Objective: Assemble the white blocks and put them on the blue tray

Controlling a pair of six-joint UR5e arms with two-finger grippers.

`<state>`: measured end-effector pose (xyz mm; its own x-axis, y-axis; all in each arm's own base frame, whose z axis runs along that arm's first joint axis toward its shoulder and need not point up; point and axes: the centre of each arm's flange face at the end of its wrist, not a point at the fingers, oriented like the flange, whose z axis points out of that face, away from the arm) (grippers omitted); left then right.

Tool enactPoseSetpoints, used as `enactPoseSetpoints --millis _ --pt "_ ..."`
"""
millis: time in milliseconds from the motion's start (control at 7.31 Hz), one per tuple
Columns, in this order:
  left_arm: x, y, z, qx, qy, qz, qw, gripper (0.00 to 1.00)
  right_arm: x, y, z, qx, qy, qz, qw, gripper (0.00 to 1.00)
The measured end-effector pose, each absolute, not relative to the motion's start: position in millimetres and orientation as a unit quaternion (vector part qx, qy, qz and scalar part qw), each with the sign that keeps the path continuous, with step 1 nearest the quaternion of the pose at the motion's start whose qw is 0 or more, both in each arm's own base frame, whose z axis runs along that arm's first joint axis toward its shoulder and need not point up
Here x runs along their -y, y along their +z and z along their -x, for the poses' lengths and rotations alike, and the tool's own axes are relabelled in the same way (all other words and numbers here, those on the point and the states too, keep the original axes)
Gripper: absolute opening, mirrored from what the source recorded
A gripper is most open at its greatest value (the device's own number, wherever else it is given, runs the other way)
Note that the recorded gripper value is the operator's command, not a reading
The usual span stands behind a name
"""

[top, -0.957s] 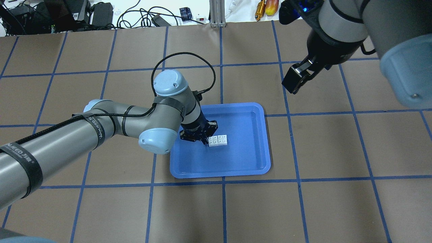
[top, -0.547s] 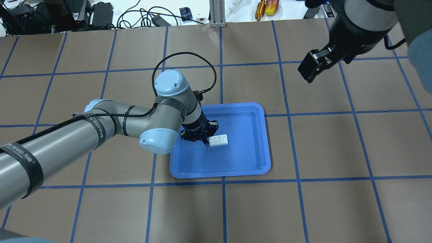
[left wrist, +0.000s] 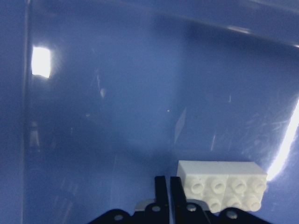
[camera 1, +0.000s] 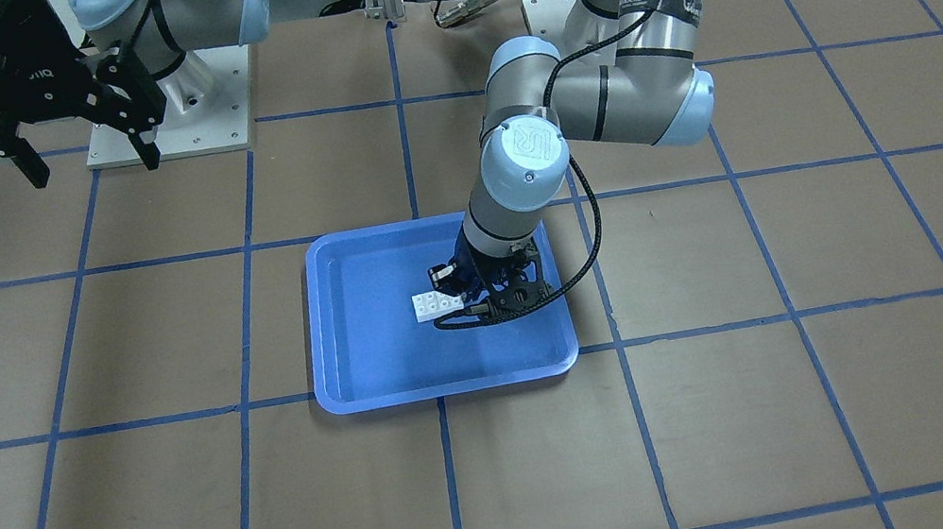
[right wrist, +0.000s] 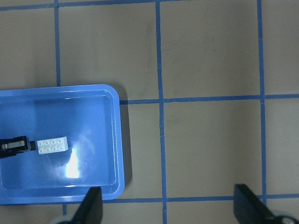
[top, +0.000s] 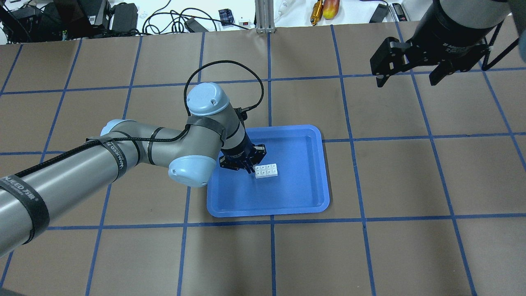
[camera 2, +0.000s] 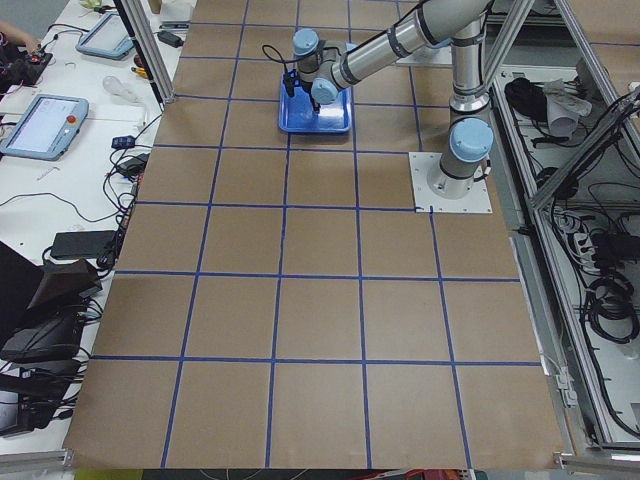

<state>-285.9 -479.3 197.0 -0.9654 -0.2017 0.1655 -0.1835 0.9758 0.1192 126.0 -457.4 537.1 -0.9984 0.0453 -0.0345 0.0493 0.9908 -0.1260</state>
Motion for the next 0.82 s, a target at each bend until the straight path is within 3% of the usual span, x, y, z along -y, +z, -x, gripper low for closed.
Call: enactPoseSetpoints --millis 410,684,821 --pt "505 240 273 0.994 -0.028 -0.057 0.084 0.45 460 523 -123 -0.999 -0.027 -0.043 -0.006 1.00" --pt "524 291 247 0.998 -0.038 -0.009 0.049 0.74 456 522 -123 -0.999 -0.020 -0.042 -0.008 1.00" --pt "532 326 227 0.998 -0.044 0.001 0.042 0.97 456 522 -124 -0.999 -0.023 -0.044 -0.007 1.00"
